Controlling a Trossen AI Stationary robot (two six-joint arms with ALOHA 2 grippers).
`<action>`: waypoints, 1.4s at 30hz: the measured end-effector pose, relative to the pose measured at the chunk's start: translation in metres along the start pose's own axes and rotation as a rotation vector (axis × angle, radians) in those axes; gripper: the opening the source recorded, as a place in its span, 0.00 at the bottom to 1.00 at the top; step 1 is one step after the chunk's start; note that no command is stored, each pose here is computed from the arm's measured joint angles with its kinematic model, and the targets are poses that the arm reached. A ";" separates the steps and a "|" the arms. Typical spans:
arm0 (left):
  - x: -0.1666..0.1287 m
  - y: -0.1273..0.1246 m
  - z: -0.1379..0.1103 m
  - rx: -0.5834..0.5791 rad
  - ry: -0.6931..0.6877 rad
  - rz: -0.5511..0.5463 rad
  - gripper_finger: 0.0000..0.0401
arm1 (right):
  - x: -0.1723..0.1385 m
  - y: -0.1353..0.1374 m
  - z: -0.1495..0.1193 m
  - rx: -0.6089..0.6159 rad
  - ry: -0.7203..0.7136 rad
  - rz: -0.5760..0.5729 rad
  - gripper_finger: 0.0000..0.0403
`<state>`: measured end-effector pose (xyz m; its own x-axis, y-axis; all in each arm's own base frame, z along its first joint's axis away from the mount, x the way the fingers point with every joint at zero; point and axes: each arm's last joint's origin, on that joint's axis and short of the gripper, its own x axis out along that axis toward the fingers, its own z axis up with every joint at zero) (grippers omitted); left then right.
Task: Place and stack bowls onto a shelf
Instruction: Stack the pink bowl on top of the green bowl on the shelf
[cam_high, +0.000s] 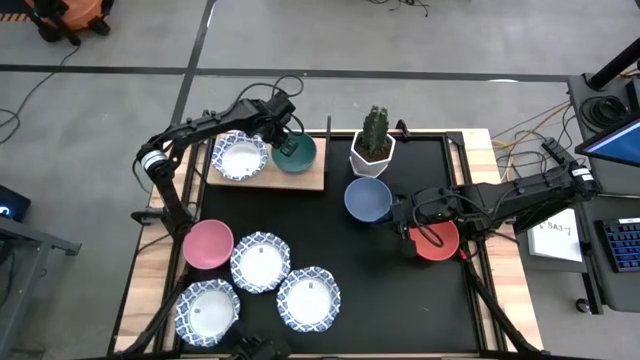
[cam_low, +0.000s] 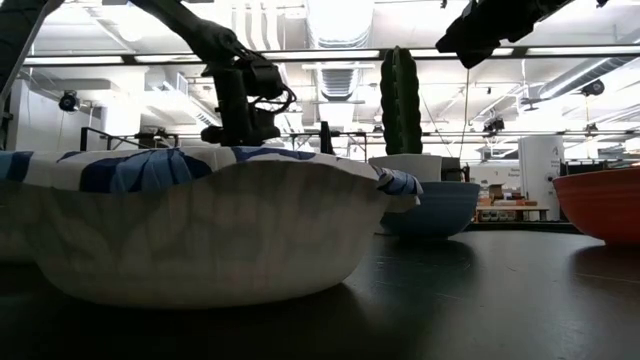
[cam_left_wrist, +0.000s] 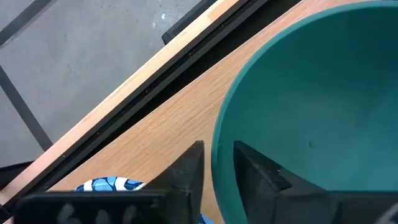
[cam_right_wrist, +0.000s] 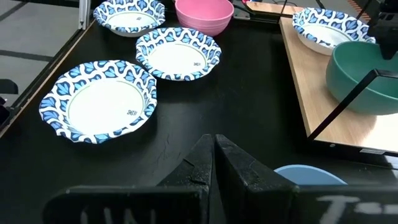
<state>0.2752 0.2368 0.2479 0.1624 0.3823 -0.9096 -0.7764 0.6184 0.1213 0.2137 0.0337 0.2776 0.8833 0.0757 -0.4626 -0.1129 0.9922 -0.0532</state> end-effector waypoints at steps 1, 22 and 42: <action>0.000 0.000 0.000 0.001 0.000 0.000 0.21 | 0.000 0.000 0.000 0.000 0.000 0.000 0.02; -0.092 -0.014 -0.017 0.004 -0.086 -0.059 0.42 | 0.001 0.000 0.001 -0.017 -0.032 -0.010 0.02; -0.171 -0.129 -0.206 0.036 -0.027 -0.258 0.42 | 0.007 0.000 -0.007 -0.006 -0.011 -0.008 0.02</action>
<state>0.2227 -0.0496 0.3058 0.3691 0.2268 -0.9013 -0.6852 0.7216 -0.0990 0.2163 0.0339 0.2681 0.8891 0.0686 -0.4525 -0.1083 0.9922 -0.0625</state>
